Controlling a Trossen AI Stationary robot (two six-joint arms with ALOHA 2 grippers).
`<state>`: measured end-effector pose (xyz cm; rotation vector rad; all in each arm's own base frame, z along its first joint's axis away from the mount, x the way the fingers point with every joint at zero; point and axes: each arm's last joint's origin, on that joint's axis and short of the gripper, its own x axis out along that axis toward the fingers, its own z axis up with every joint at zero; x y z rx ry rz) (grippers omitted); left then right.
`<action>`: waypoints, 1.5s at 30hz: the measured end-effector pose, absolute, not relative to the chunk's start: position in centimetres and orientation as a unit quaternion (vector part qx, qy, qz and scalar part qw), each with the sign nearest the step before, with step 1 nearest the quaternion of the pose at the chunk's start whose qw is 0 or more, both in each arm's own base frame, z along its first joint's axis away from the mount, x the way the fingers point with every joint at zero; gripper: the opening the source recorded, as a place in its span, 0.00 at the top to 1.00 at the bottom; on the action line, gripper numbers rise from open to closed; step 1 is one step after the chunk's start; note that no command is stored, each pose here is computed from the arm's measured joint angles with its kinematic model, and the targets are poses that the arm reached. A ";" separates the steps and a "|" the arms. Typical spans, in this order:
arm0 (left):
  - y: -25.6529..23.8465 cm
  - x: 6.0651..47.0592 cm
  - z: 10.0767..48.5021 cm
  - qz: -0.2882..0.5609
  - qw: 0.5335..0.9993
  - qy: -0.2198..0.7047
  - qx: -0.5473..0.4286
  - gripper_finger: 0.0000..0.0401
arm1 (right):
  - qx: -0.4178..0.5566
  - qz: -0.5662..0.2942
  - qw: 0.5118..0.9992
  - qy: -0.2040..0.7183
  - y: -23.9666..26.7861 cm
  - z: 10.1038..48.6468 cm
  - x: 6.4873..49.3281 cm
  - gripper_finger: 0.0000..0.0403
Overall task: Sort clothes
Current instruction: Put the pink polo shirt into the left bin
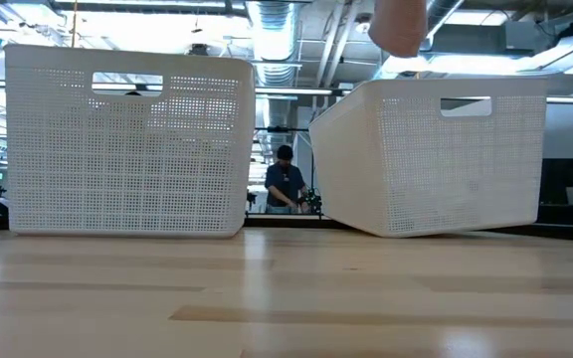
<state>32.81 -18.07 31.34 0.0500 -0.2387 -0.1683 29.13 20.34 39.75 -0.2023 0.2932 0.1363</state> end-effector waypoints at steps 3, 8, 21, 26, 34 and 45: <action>-18.1 32.4 31.9 -0.085 0.988 -0.122 0.031 0.73 | -0.113 0.060 0.979 0.160 21.0 40.5 28.0 0.52; -17.8 31.3 33.4 -0.073 0.987 -0.134 0.042 0.73 | -0.115 0.032 0.977 0.178 22.1 41.1 26.0 0.42; -15.6 26.6 39.5 -0.010 0.978 -0.201 0.051 0.73 | -0.074 -0.043 0.964 0.250 24.4 37.3 21.6 0.47; -14.8 25.8 40.7 0.004 0.971 -0.231 0.066 0.73 | -0.048 -0.047 0.971 0.230 24.9 34.3 23.1 0.47; -13.8 25.8 41.0 0.066 0.969 -0.210 0.109 0.73 | -0.046 -0.027 0.990 0.130 24.4 31.2 26.3 0.48; -11.4 22.2 42.4 0.159 0.966 -0.099 0.178 0.73 | -0.046 -0.053 0.987 0.142 22.8 28.9 27.1 0.48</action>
